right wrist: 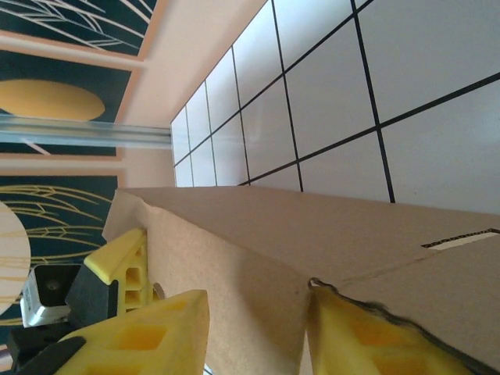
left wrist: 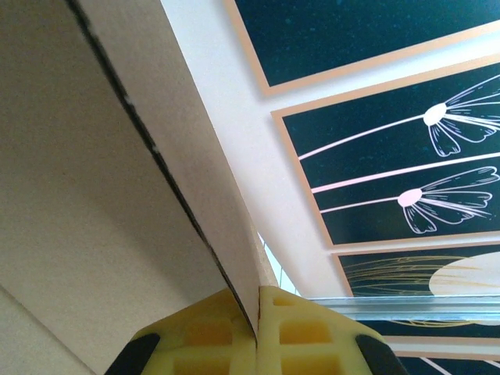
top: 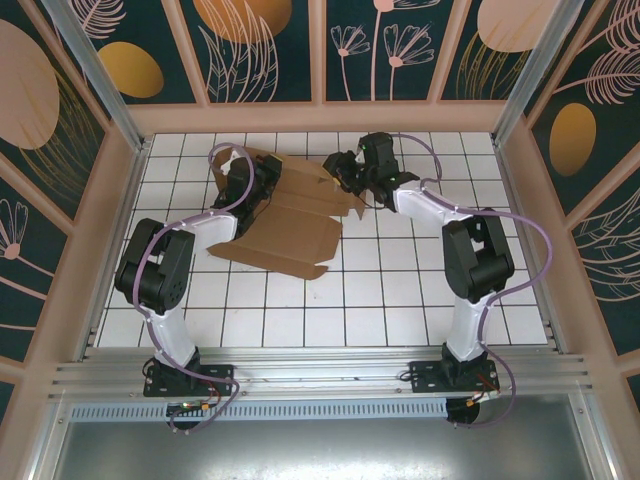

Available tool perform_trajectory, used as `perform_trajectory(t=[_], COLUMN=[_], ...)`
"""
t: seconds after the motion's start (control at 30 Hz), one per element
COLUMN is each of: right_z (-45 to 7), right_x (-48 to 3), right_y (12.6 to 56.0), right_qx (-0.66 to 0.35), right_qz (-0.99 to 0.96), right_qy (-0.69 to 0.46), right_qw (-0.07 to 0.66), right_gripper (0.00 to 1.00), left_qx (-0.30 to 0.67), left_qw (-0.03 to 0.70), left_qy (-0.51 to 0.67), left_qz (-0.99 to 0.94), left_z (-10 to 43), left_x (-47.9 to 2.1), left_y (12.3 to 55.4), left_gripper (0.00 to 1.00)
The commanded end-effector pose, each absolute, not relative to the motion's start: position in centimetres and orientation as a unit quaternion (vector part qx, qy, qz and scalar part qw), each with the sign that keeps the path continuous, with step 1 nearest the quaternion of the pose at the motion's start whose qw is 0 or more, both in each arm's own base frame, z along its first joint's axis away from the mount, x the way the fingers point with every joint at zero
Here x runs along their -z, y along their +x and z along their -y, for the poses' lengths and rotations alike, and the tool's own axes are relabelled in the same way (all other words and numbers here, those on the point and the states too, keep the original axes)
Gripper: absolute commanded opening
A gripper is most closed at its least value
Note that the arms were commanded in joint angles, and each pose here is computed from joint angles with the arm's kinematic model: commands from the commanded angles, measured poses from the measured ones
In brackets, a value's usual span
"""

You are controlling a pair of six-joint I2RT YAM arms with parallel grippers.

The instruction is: Fold the paper box

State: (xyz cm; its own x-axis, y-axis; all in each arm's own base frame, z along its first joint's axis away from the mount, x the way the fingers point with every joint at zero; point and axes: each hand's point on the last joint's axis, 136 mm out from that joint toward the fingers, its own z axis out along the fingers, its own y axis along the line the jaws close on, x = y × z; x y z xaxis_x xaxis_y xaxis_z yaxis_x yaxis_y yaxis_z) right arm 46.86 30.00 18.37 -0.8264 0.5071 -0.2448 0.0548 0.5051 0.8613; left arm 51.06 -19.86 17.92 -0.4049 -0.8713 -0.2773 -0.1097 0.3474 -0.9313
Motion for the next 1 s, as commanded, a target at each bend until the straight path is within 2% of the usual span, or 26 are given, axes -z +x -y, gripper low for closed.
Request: perform_trajectory(t=[0.0, 0.07, 0.23, 0.33, 0.4, 0.47, 0.57, 0.63, 0.7, 0.8, 0.97], right_z=[-30.0, -29.3, -26.8, -25.8, -26.1, -26.4, -26.3, -26.5, -26.8, -28.0, -28.9], right_x=[-18.6, -18.3, -18.1, -19.1, -20.5, -21.8, -21.9, -19.8, -16.8, -14.0, -11.5], right_y=[47.2, 47.4, 48.7, 49.1, 47.9, 46.1, 42.6, 41.0, 40.1, 39.9, 41.9], right_qx=[-0.485, -0.471, -0.390, -0.331, -0.321, -0.311, -0.287, -0.280, -0.288, -0.303, -0.282], right_qz=[-0.824, -0.830, -0.864, -0.883, -0.880, -0.875, -0.866, -0.877, -0.889, -0.896, -0.903], right_qy=[0.161, 0.160, 0.132, 0.093, 0.061, 0.040, 0.025, 0.032, 0.047, 0.056, 0.071], right_qw=[0.246, 0.253, 0.289, 0.321, 0.346, 0.369, 0.408, 0.388, 0.354, 0.319, 0.315], right_gripper=[0.32, 0.33, 0.48, 0.51, 0.51, 0.48, 0.34, 0.19, 0.11, 0.11, 0.16], left_qx=[0.451, 0.450, 0.444, 0.433, 0.424, 0.421, 0.419, 0.419, 0.417, 0.410, 0.395], left_qw=[0.419, 0.419, 0.411, 0.410, 0.418, 0.421, 0.421, 0.418, 0.414, 0.412, 0.411], left_qy=[-0.332, -0.333, -0.360, -0.396, -0.417, -0.427, -0.438, -0.443, -0.448, -0.456, -0.465], left_qz=[-0.715, -0.715, -0.710, -0.699, -0.687, -0.681, -0.675, -0.673, -0.674, -0.674, -0.677], left_z=[20.2, 20.2, 19.5, 18.5, 17.8, 17.4, 17.1, 17.2, 17.3, 17.2, 16.8], left_x=[-18.1, -18.2, -18.1, -17.6, -17.6, -17.7, -17.4, -17.1, -16.6, -16.1, -15.5], left_y=[50.3, 50.2, 49.9, 49.5, 49.2, 49.1, 49.0, 48.9, 48.9, 48.9, 48.7], left_gripper=[0.00, 0.00, 0.00, 0.00, 0.00, 0.00, 0.00, 0.00, 0.00, 0.00, 0.00])
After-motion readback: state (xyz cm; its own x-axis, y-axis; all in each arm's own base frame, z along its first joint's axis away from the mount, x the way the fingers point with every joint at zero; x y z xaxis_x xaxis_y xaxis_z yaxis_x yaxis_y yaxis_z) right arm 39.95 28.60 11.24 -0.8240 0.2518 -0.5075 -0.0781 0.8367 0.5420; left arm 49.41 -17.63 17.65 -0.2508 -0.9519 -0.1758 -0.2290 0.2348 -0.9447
